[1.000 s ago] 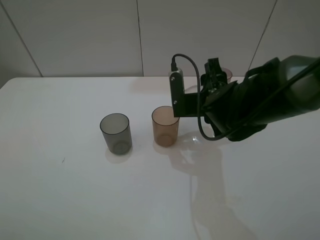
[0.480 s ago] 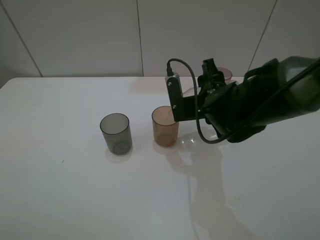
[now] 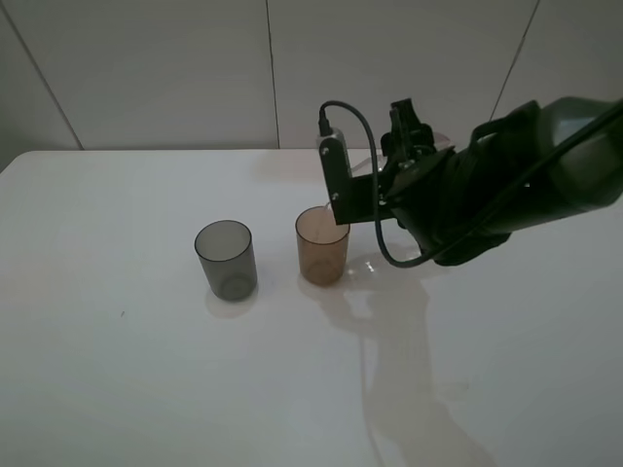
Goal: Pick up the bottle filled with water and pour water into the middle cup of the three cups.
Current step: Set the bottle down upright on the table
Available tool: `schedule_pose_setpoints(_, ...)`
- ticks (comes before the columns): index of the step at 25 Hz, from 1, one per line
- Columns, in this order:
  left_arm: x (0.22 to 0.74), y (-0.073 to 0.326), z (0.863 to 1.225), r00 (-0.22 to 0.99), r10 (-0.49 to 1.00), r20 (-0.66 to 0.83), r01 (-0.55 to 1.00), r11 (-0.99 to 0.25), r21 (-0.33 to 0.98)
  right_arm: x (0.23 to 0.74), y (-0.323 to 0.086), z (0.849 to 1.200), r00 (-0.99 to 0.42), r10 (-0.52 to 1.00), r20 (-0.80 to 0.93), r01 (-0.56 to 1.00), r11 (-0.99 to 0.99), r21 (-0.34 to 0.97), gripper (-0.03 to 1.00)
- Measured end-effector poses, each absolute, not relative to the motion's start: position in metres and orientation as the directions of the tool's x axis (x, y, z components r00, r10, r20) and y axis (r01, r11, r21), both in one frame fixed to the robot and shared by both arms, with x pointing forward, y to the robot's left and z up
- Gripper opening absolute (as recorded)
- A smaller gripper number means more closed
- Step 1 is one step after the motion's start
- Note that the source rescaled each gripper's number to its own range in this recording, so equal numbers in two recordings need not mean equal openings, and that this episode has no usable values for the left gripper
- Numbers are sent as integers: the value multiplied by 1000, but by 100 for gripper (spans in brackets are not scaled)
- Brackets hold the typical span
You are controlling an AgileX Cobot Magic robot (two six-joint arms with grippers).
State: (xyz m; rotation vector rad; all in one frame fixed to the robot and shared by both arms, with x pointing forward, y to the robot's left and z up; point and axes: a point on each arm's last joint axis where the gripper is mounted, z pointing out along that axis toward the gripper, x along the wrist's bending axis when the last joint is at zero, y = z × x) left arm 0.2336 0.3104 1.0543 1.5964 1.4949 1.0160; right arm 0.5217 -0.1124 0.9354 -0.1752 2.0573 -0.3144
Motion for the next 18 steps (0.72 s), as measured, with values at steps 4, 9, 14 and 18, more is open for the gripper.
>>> schedule_pose_setpoints(4,234,310,1054,20,997,73,435,-75,897,522,-113,935,-483,-301,-822,-15,942,-336,3)
schedule_pose_setpoints(9,234,310,1054,20,997,73,435,-75,897,522,-113,936,-483,-313,-818,-19,938,-347,3)
schedule_pose_setpoints(14,234,310,1054,20,997,73,435,-75,897,525,-110,940,-471,-328,-819,-28,933,-358,3)
schedule_pose_setpoints(18,234,310,1054,20,997,73,435,-75,897,525,-110,940,-469,-350,-811,-37,925,-378,3)
